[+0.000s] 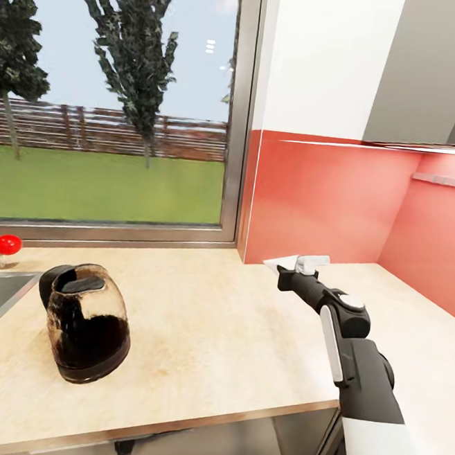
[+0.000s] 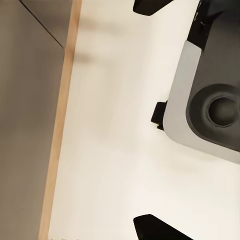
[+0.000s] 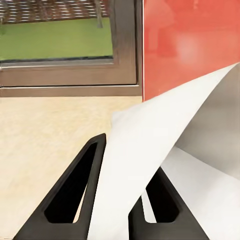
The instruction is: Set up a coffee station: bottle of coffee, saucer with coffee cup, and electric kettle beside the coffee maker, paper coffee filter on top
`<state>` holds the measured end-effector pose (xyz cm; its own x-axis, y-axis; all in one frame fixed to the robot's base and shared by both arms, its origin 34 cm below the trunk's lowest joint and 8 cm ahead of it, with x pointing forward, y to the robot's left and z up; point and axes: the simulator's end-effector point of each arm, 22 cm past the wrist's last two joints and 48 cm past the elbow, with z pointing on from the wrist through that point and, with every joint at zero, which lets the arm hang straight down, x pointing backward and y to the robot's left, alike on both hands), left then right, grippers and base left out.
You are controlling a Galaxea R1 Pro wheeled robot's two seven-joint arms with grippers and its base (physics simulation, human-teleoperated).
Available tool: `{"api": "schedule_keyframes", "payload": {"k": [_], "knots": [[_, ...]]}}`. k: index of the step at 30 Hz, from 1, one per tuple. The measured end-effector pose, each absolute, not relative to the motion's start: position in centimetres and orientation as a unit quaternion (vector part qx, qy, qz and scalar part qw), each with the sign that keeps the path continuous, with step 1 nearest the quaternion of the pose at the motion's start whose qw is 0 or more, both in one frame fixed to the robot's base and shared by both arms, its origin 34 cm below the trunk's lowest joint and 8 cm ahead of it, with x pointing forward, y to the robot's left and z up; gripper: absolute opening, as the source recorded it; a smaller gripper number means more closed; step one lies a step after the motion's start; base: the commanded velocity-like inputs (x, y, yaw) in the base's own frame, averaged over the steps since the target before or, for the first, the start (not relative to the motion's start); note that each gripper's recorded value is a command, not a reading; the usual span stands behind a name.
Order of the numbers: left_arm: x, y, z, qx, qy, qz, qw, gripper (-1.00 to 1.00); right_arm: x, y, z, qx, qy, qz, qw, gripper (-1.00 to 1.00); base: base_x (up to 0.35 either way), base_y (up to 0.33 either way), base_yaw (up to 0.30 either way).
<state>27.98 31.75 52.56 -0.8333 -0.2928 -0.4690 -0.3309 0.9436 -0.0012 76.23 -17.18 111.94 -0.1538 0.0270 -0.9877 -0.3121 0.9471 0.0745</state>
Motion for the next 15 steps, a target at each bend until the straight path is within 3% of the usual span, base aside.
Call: {"api": "schedule_keyframes", "payload": {"k": [6,15], "knots": [[27.97,31.76,52.55,-0.163,0.957,0.040,0.238,1.00,76.10,-16.94,111.92,-0.099,0.747,0.136,0.643,-1.00,-0.064,0.000,0.000],[27.96,31.76,52.54,-0.163,0.957,0.040,0.238,1.00,76.08,-16.85,111.89,-0.100,0.747,0.137,0.642,-1.00,-0.225,0.000,0.002]]}}
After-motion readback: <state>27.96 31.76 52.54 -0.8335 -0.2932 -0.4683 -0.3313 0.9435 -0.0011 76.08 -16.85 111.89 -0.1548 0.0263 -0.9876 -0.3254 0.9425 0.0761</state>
